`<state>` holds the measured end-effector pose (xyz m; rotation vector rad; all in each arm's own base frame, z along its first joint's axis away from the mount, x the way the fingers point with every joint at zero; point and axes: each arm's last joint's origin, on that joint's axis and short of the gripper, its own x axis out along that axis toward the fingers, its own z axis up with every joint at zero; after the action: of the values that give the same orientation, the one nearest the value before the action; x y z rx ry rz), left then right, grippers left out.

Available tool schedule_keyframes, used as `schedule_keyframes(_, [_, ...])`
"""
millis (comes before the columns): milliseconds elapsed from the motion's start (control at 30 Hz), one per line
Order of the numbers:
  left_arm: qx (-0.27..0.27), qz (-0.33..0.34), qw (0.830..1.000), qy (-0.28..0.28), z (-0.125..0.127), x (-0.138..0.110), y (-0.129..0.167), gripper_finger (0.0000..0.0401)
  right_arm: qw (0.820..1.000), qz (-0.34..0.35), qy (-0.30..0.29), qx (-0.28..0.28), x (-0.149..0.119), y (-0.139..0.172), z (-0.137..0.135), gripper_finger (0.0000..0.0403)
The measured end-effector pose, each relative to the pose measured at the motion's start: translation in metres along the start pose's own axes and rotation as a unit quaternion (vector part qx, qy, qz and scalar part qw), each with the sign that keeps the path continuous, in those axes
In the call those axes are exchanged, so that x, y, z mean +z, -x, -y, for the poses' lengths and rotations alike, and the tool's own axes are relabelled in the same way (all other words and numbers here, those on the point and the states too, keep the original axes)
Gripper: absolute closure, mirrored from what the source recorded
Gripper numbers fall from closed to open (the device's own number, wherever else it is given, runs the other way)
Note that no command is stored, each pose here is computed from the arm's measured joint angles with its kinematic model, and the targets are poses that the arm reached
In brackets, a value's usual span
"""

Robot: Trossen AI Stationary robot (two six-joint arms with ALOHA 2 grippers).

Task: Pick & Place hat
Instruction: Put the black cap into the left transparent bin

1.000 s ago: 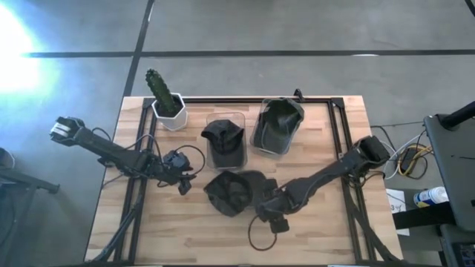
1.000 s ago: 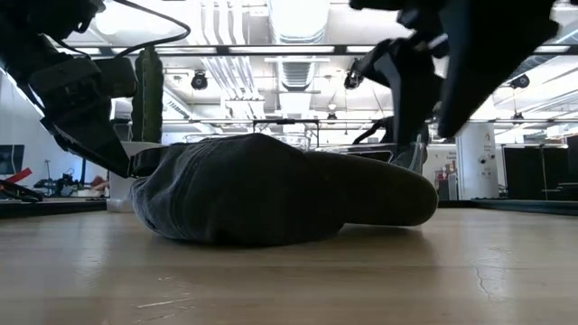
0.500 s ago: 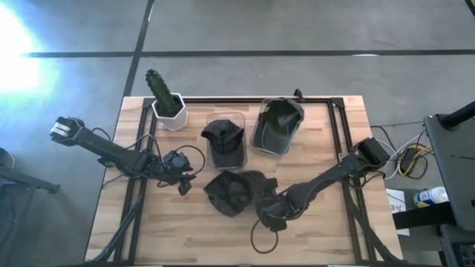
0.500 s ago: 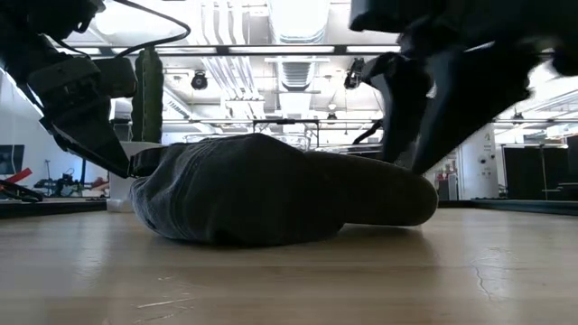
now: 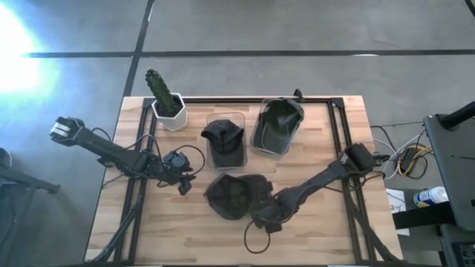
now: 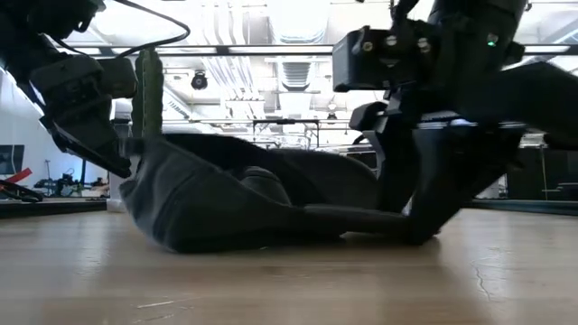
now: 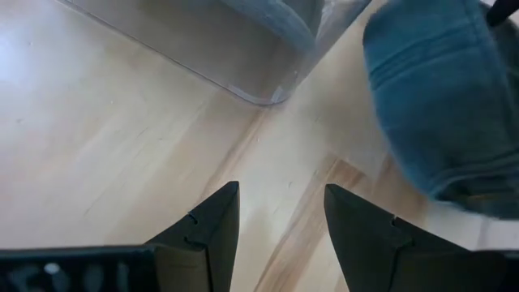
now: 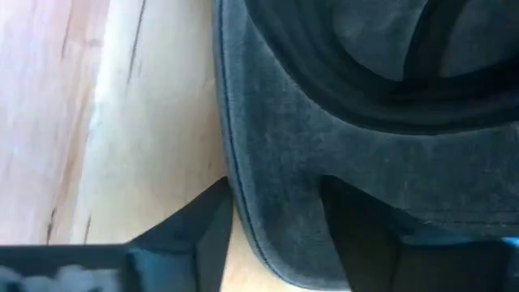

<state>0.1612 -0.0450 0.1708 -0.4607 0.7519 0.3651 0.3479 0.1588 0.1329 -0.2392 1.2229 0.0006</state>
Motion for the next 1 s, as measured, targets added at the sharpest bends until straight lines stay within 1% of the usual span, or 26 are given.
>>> schedule_keyframes(67, [-0.004,-0.004,1.0,0.006,0.0,0.0,0.0,0.0227,1.0,0.001,-0.006,-0.005,0.002,-0.003,0.007,0.0248])
schedule_keyframes(167, [-0.007,-0.007,1.0,0.013,0.0,0.0,0.0,0.0227,1.0,0.001,-0.006,-0.022,0.004,-0.005,0.019,0.0304])
schedule_keyframes(267, [-0.007,-0.007,1.0,0.014,0.0,0.0,0.0,0.0227,1.0,0.003,-0.012,-0.028,0.006,0.001,0.029,0.0364])
schedule_keyframes(300, [-0.007,-0.007,1.0,0.014,0.0,0.0,0.0,0.0227,1.0,0.006,-0.014,-0.027,0.007,0.008,0.031,0.0377])
schedule_keyframes(467, [-0.01,-0.004,1.0,0.016,0.001,0.0,0.0,0.0227,0.999,0.011,-0.033,0.008,0.006,0.048,0.041,0.0387])
schedule_keyframes(533, [-0.011,-0.003,1.0,0.016,0.001,0.0,0.0,0.0227,0.997,0.026,-0.055,0.037,0.007,0.073,0.046,0.0388])
schedule_keyframes(600, [-0.015,0.001,1.0,0.017,0.002,0.001,0.0,0.0227,0.991,0.043,-0.093,0.081,0.009,0.098,0.054,0.0388])
schedule_keyframes(667, [-0.015,0.003,1.0,0.018,0.002,0.001,0.0,0.0227,0.982,0.061,-0.14,0.113,0.01,0.118,0.06,0.0388])
schedule_keyframes(733, [-0.017,0.005,1.0,0.019,0.003,0.002,0.0,0.0227,0.969,0.094,-0.193,0.125,0.013,0.137,0.071,0.0389])
schedule_keyframes(800, [-0.021,0.009,1.0,0.021,0.003,0.003,0.0,0.0227,0.947,0.154,-0.25,0.127,0.019,0.159,0.086,0.0389])
schedule_keyframes(900, [-0.026,0.014,0.999,0.024,0.004,0.004,0.001,0.0227,0.911,0.258,-0.308,0.093,0.026,0.186,0.108,0.0389])
schedule_keyframes(1000, [-0.032,0.019,0.999,0.027,0.005,0.005,0.001,0.0227,0.872,0.336,-0.356,0.019,0.034,0.198,0.127,0.0389])
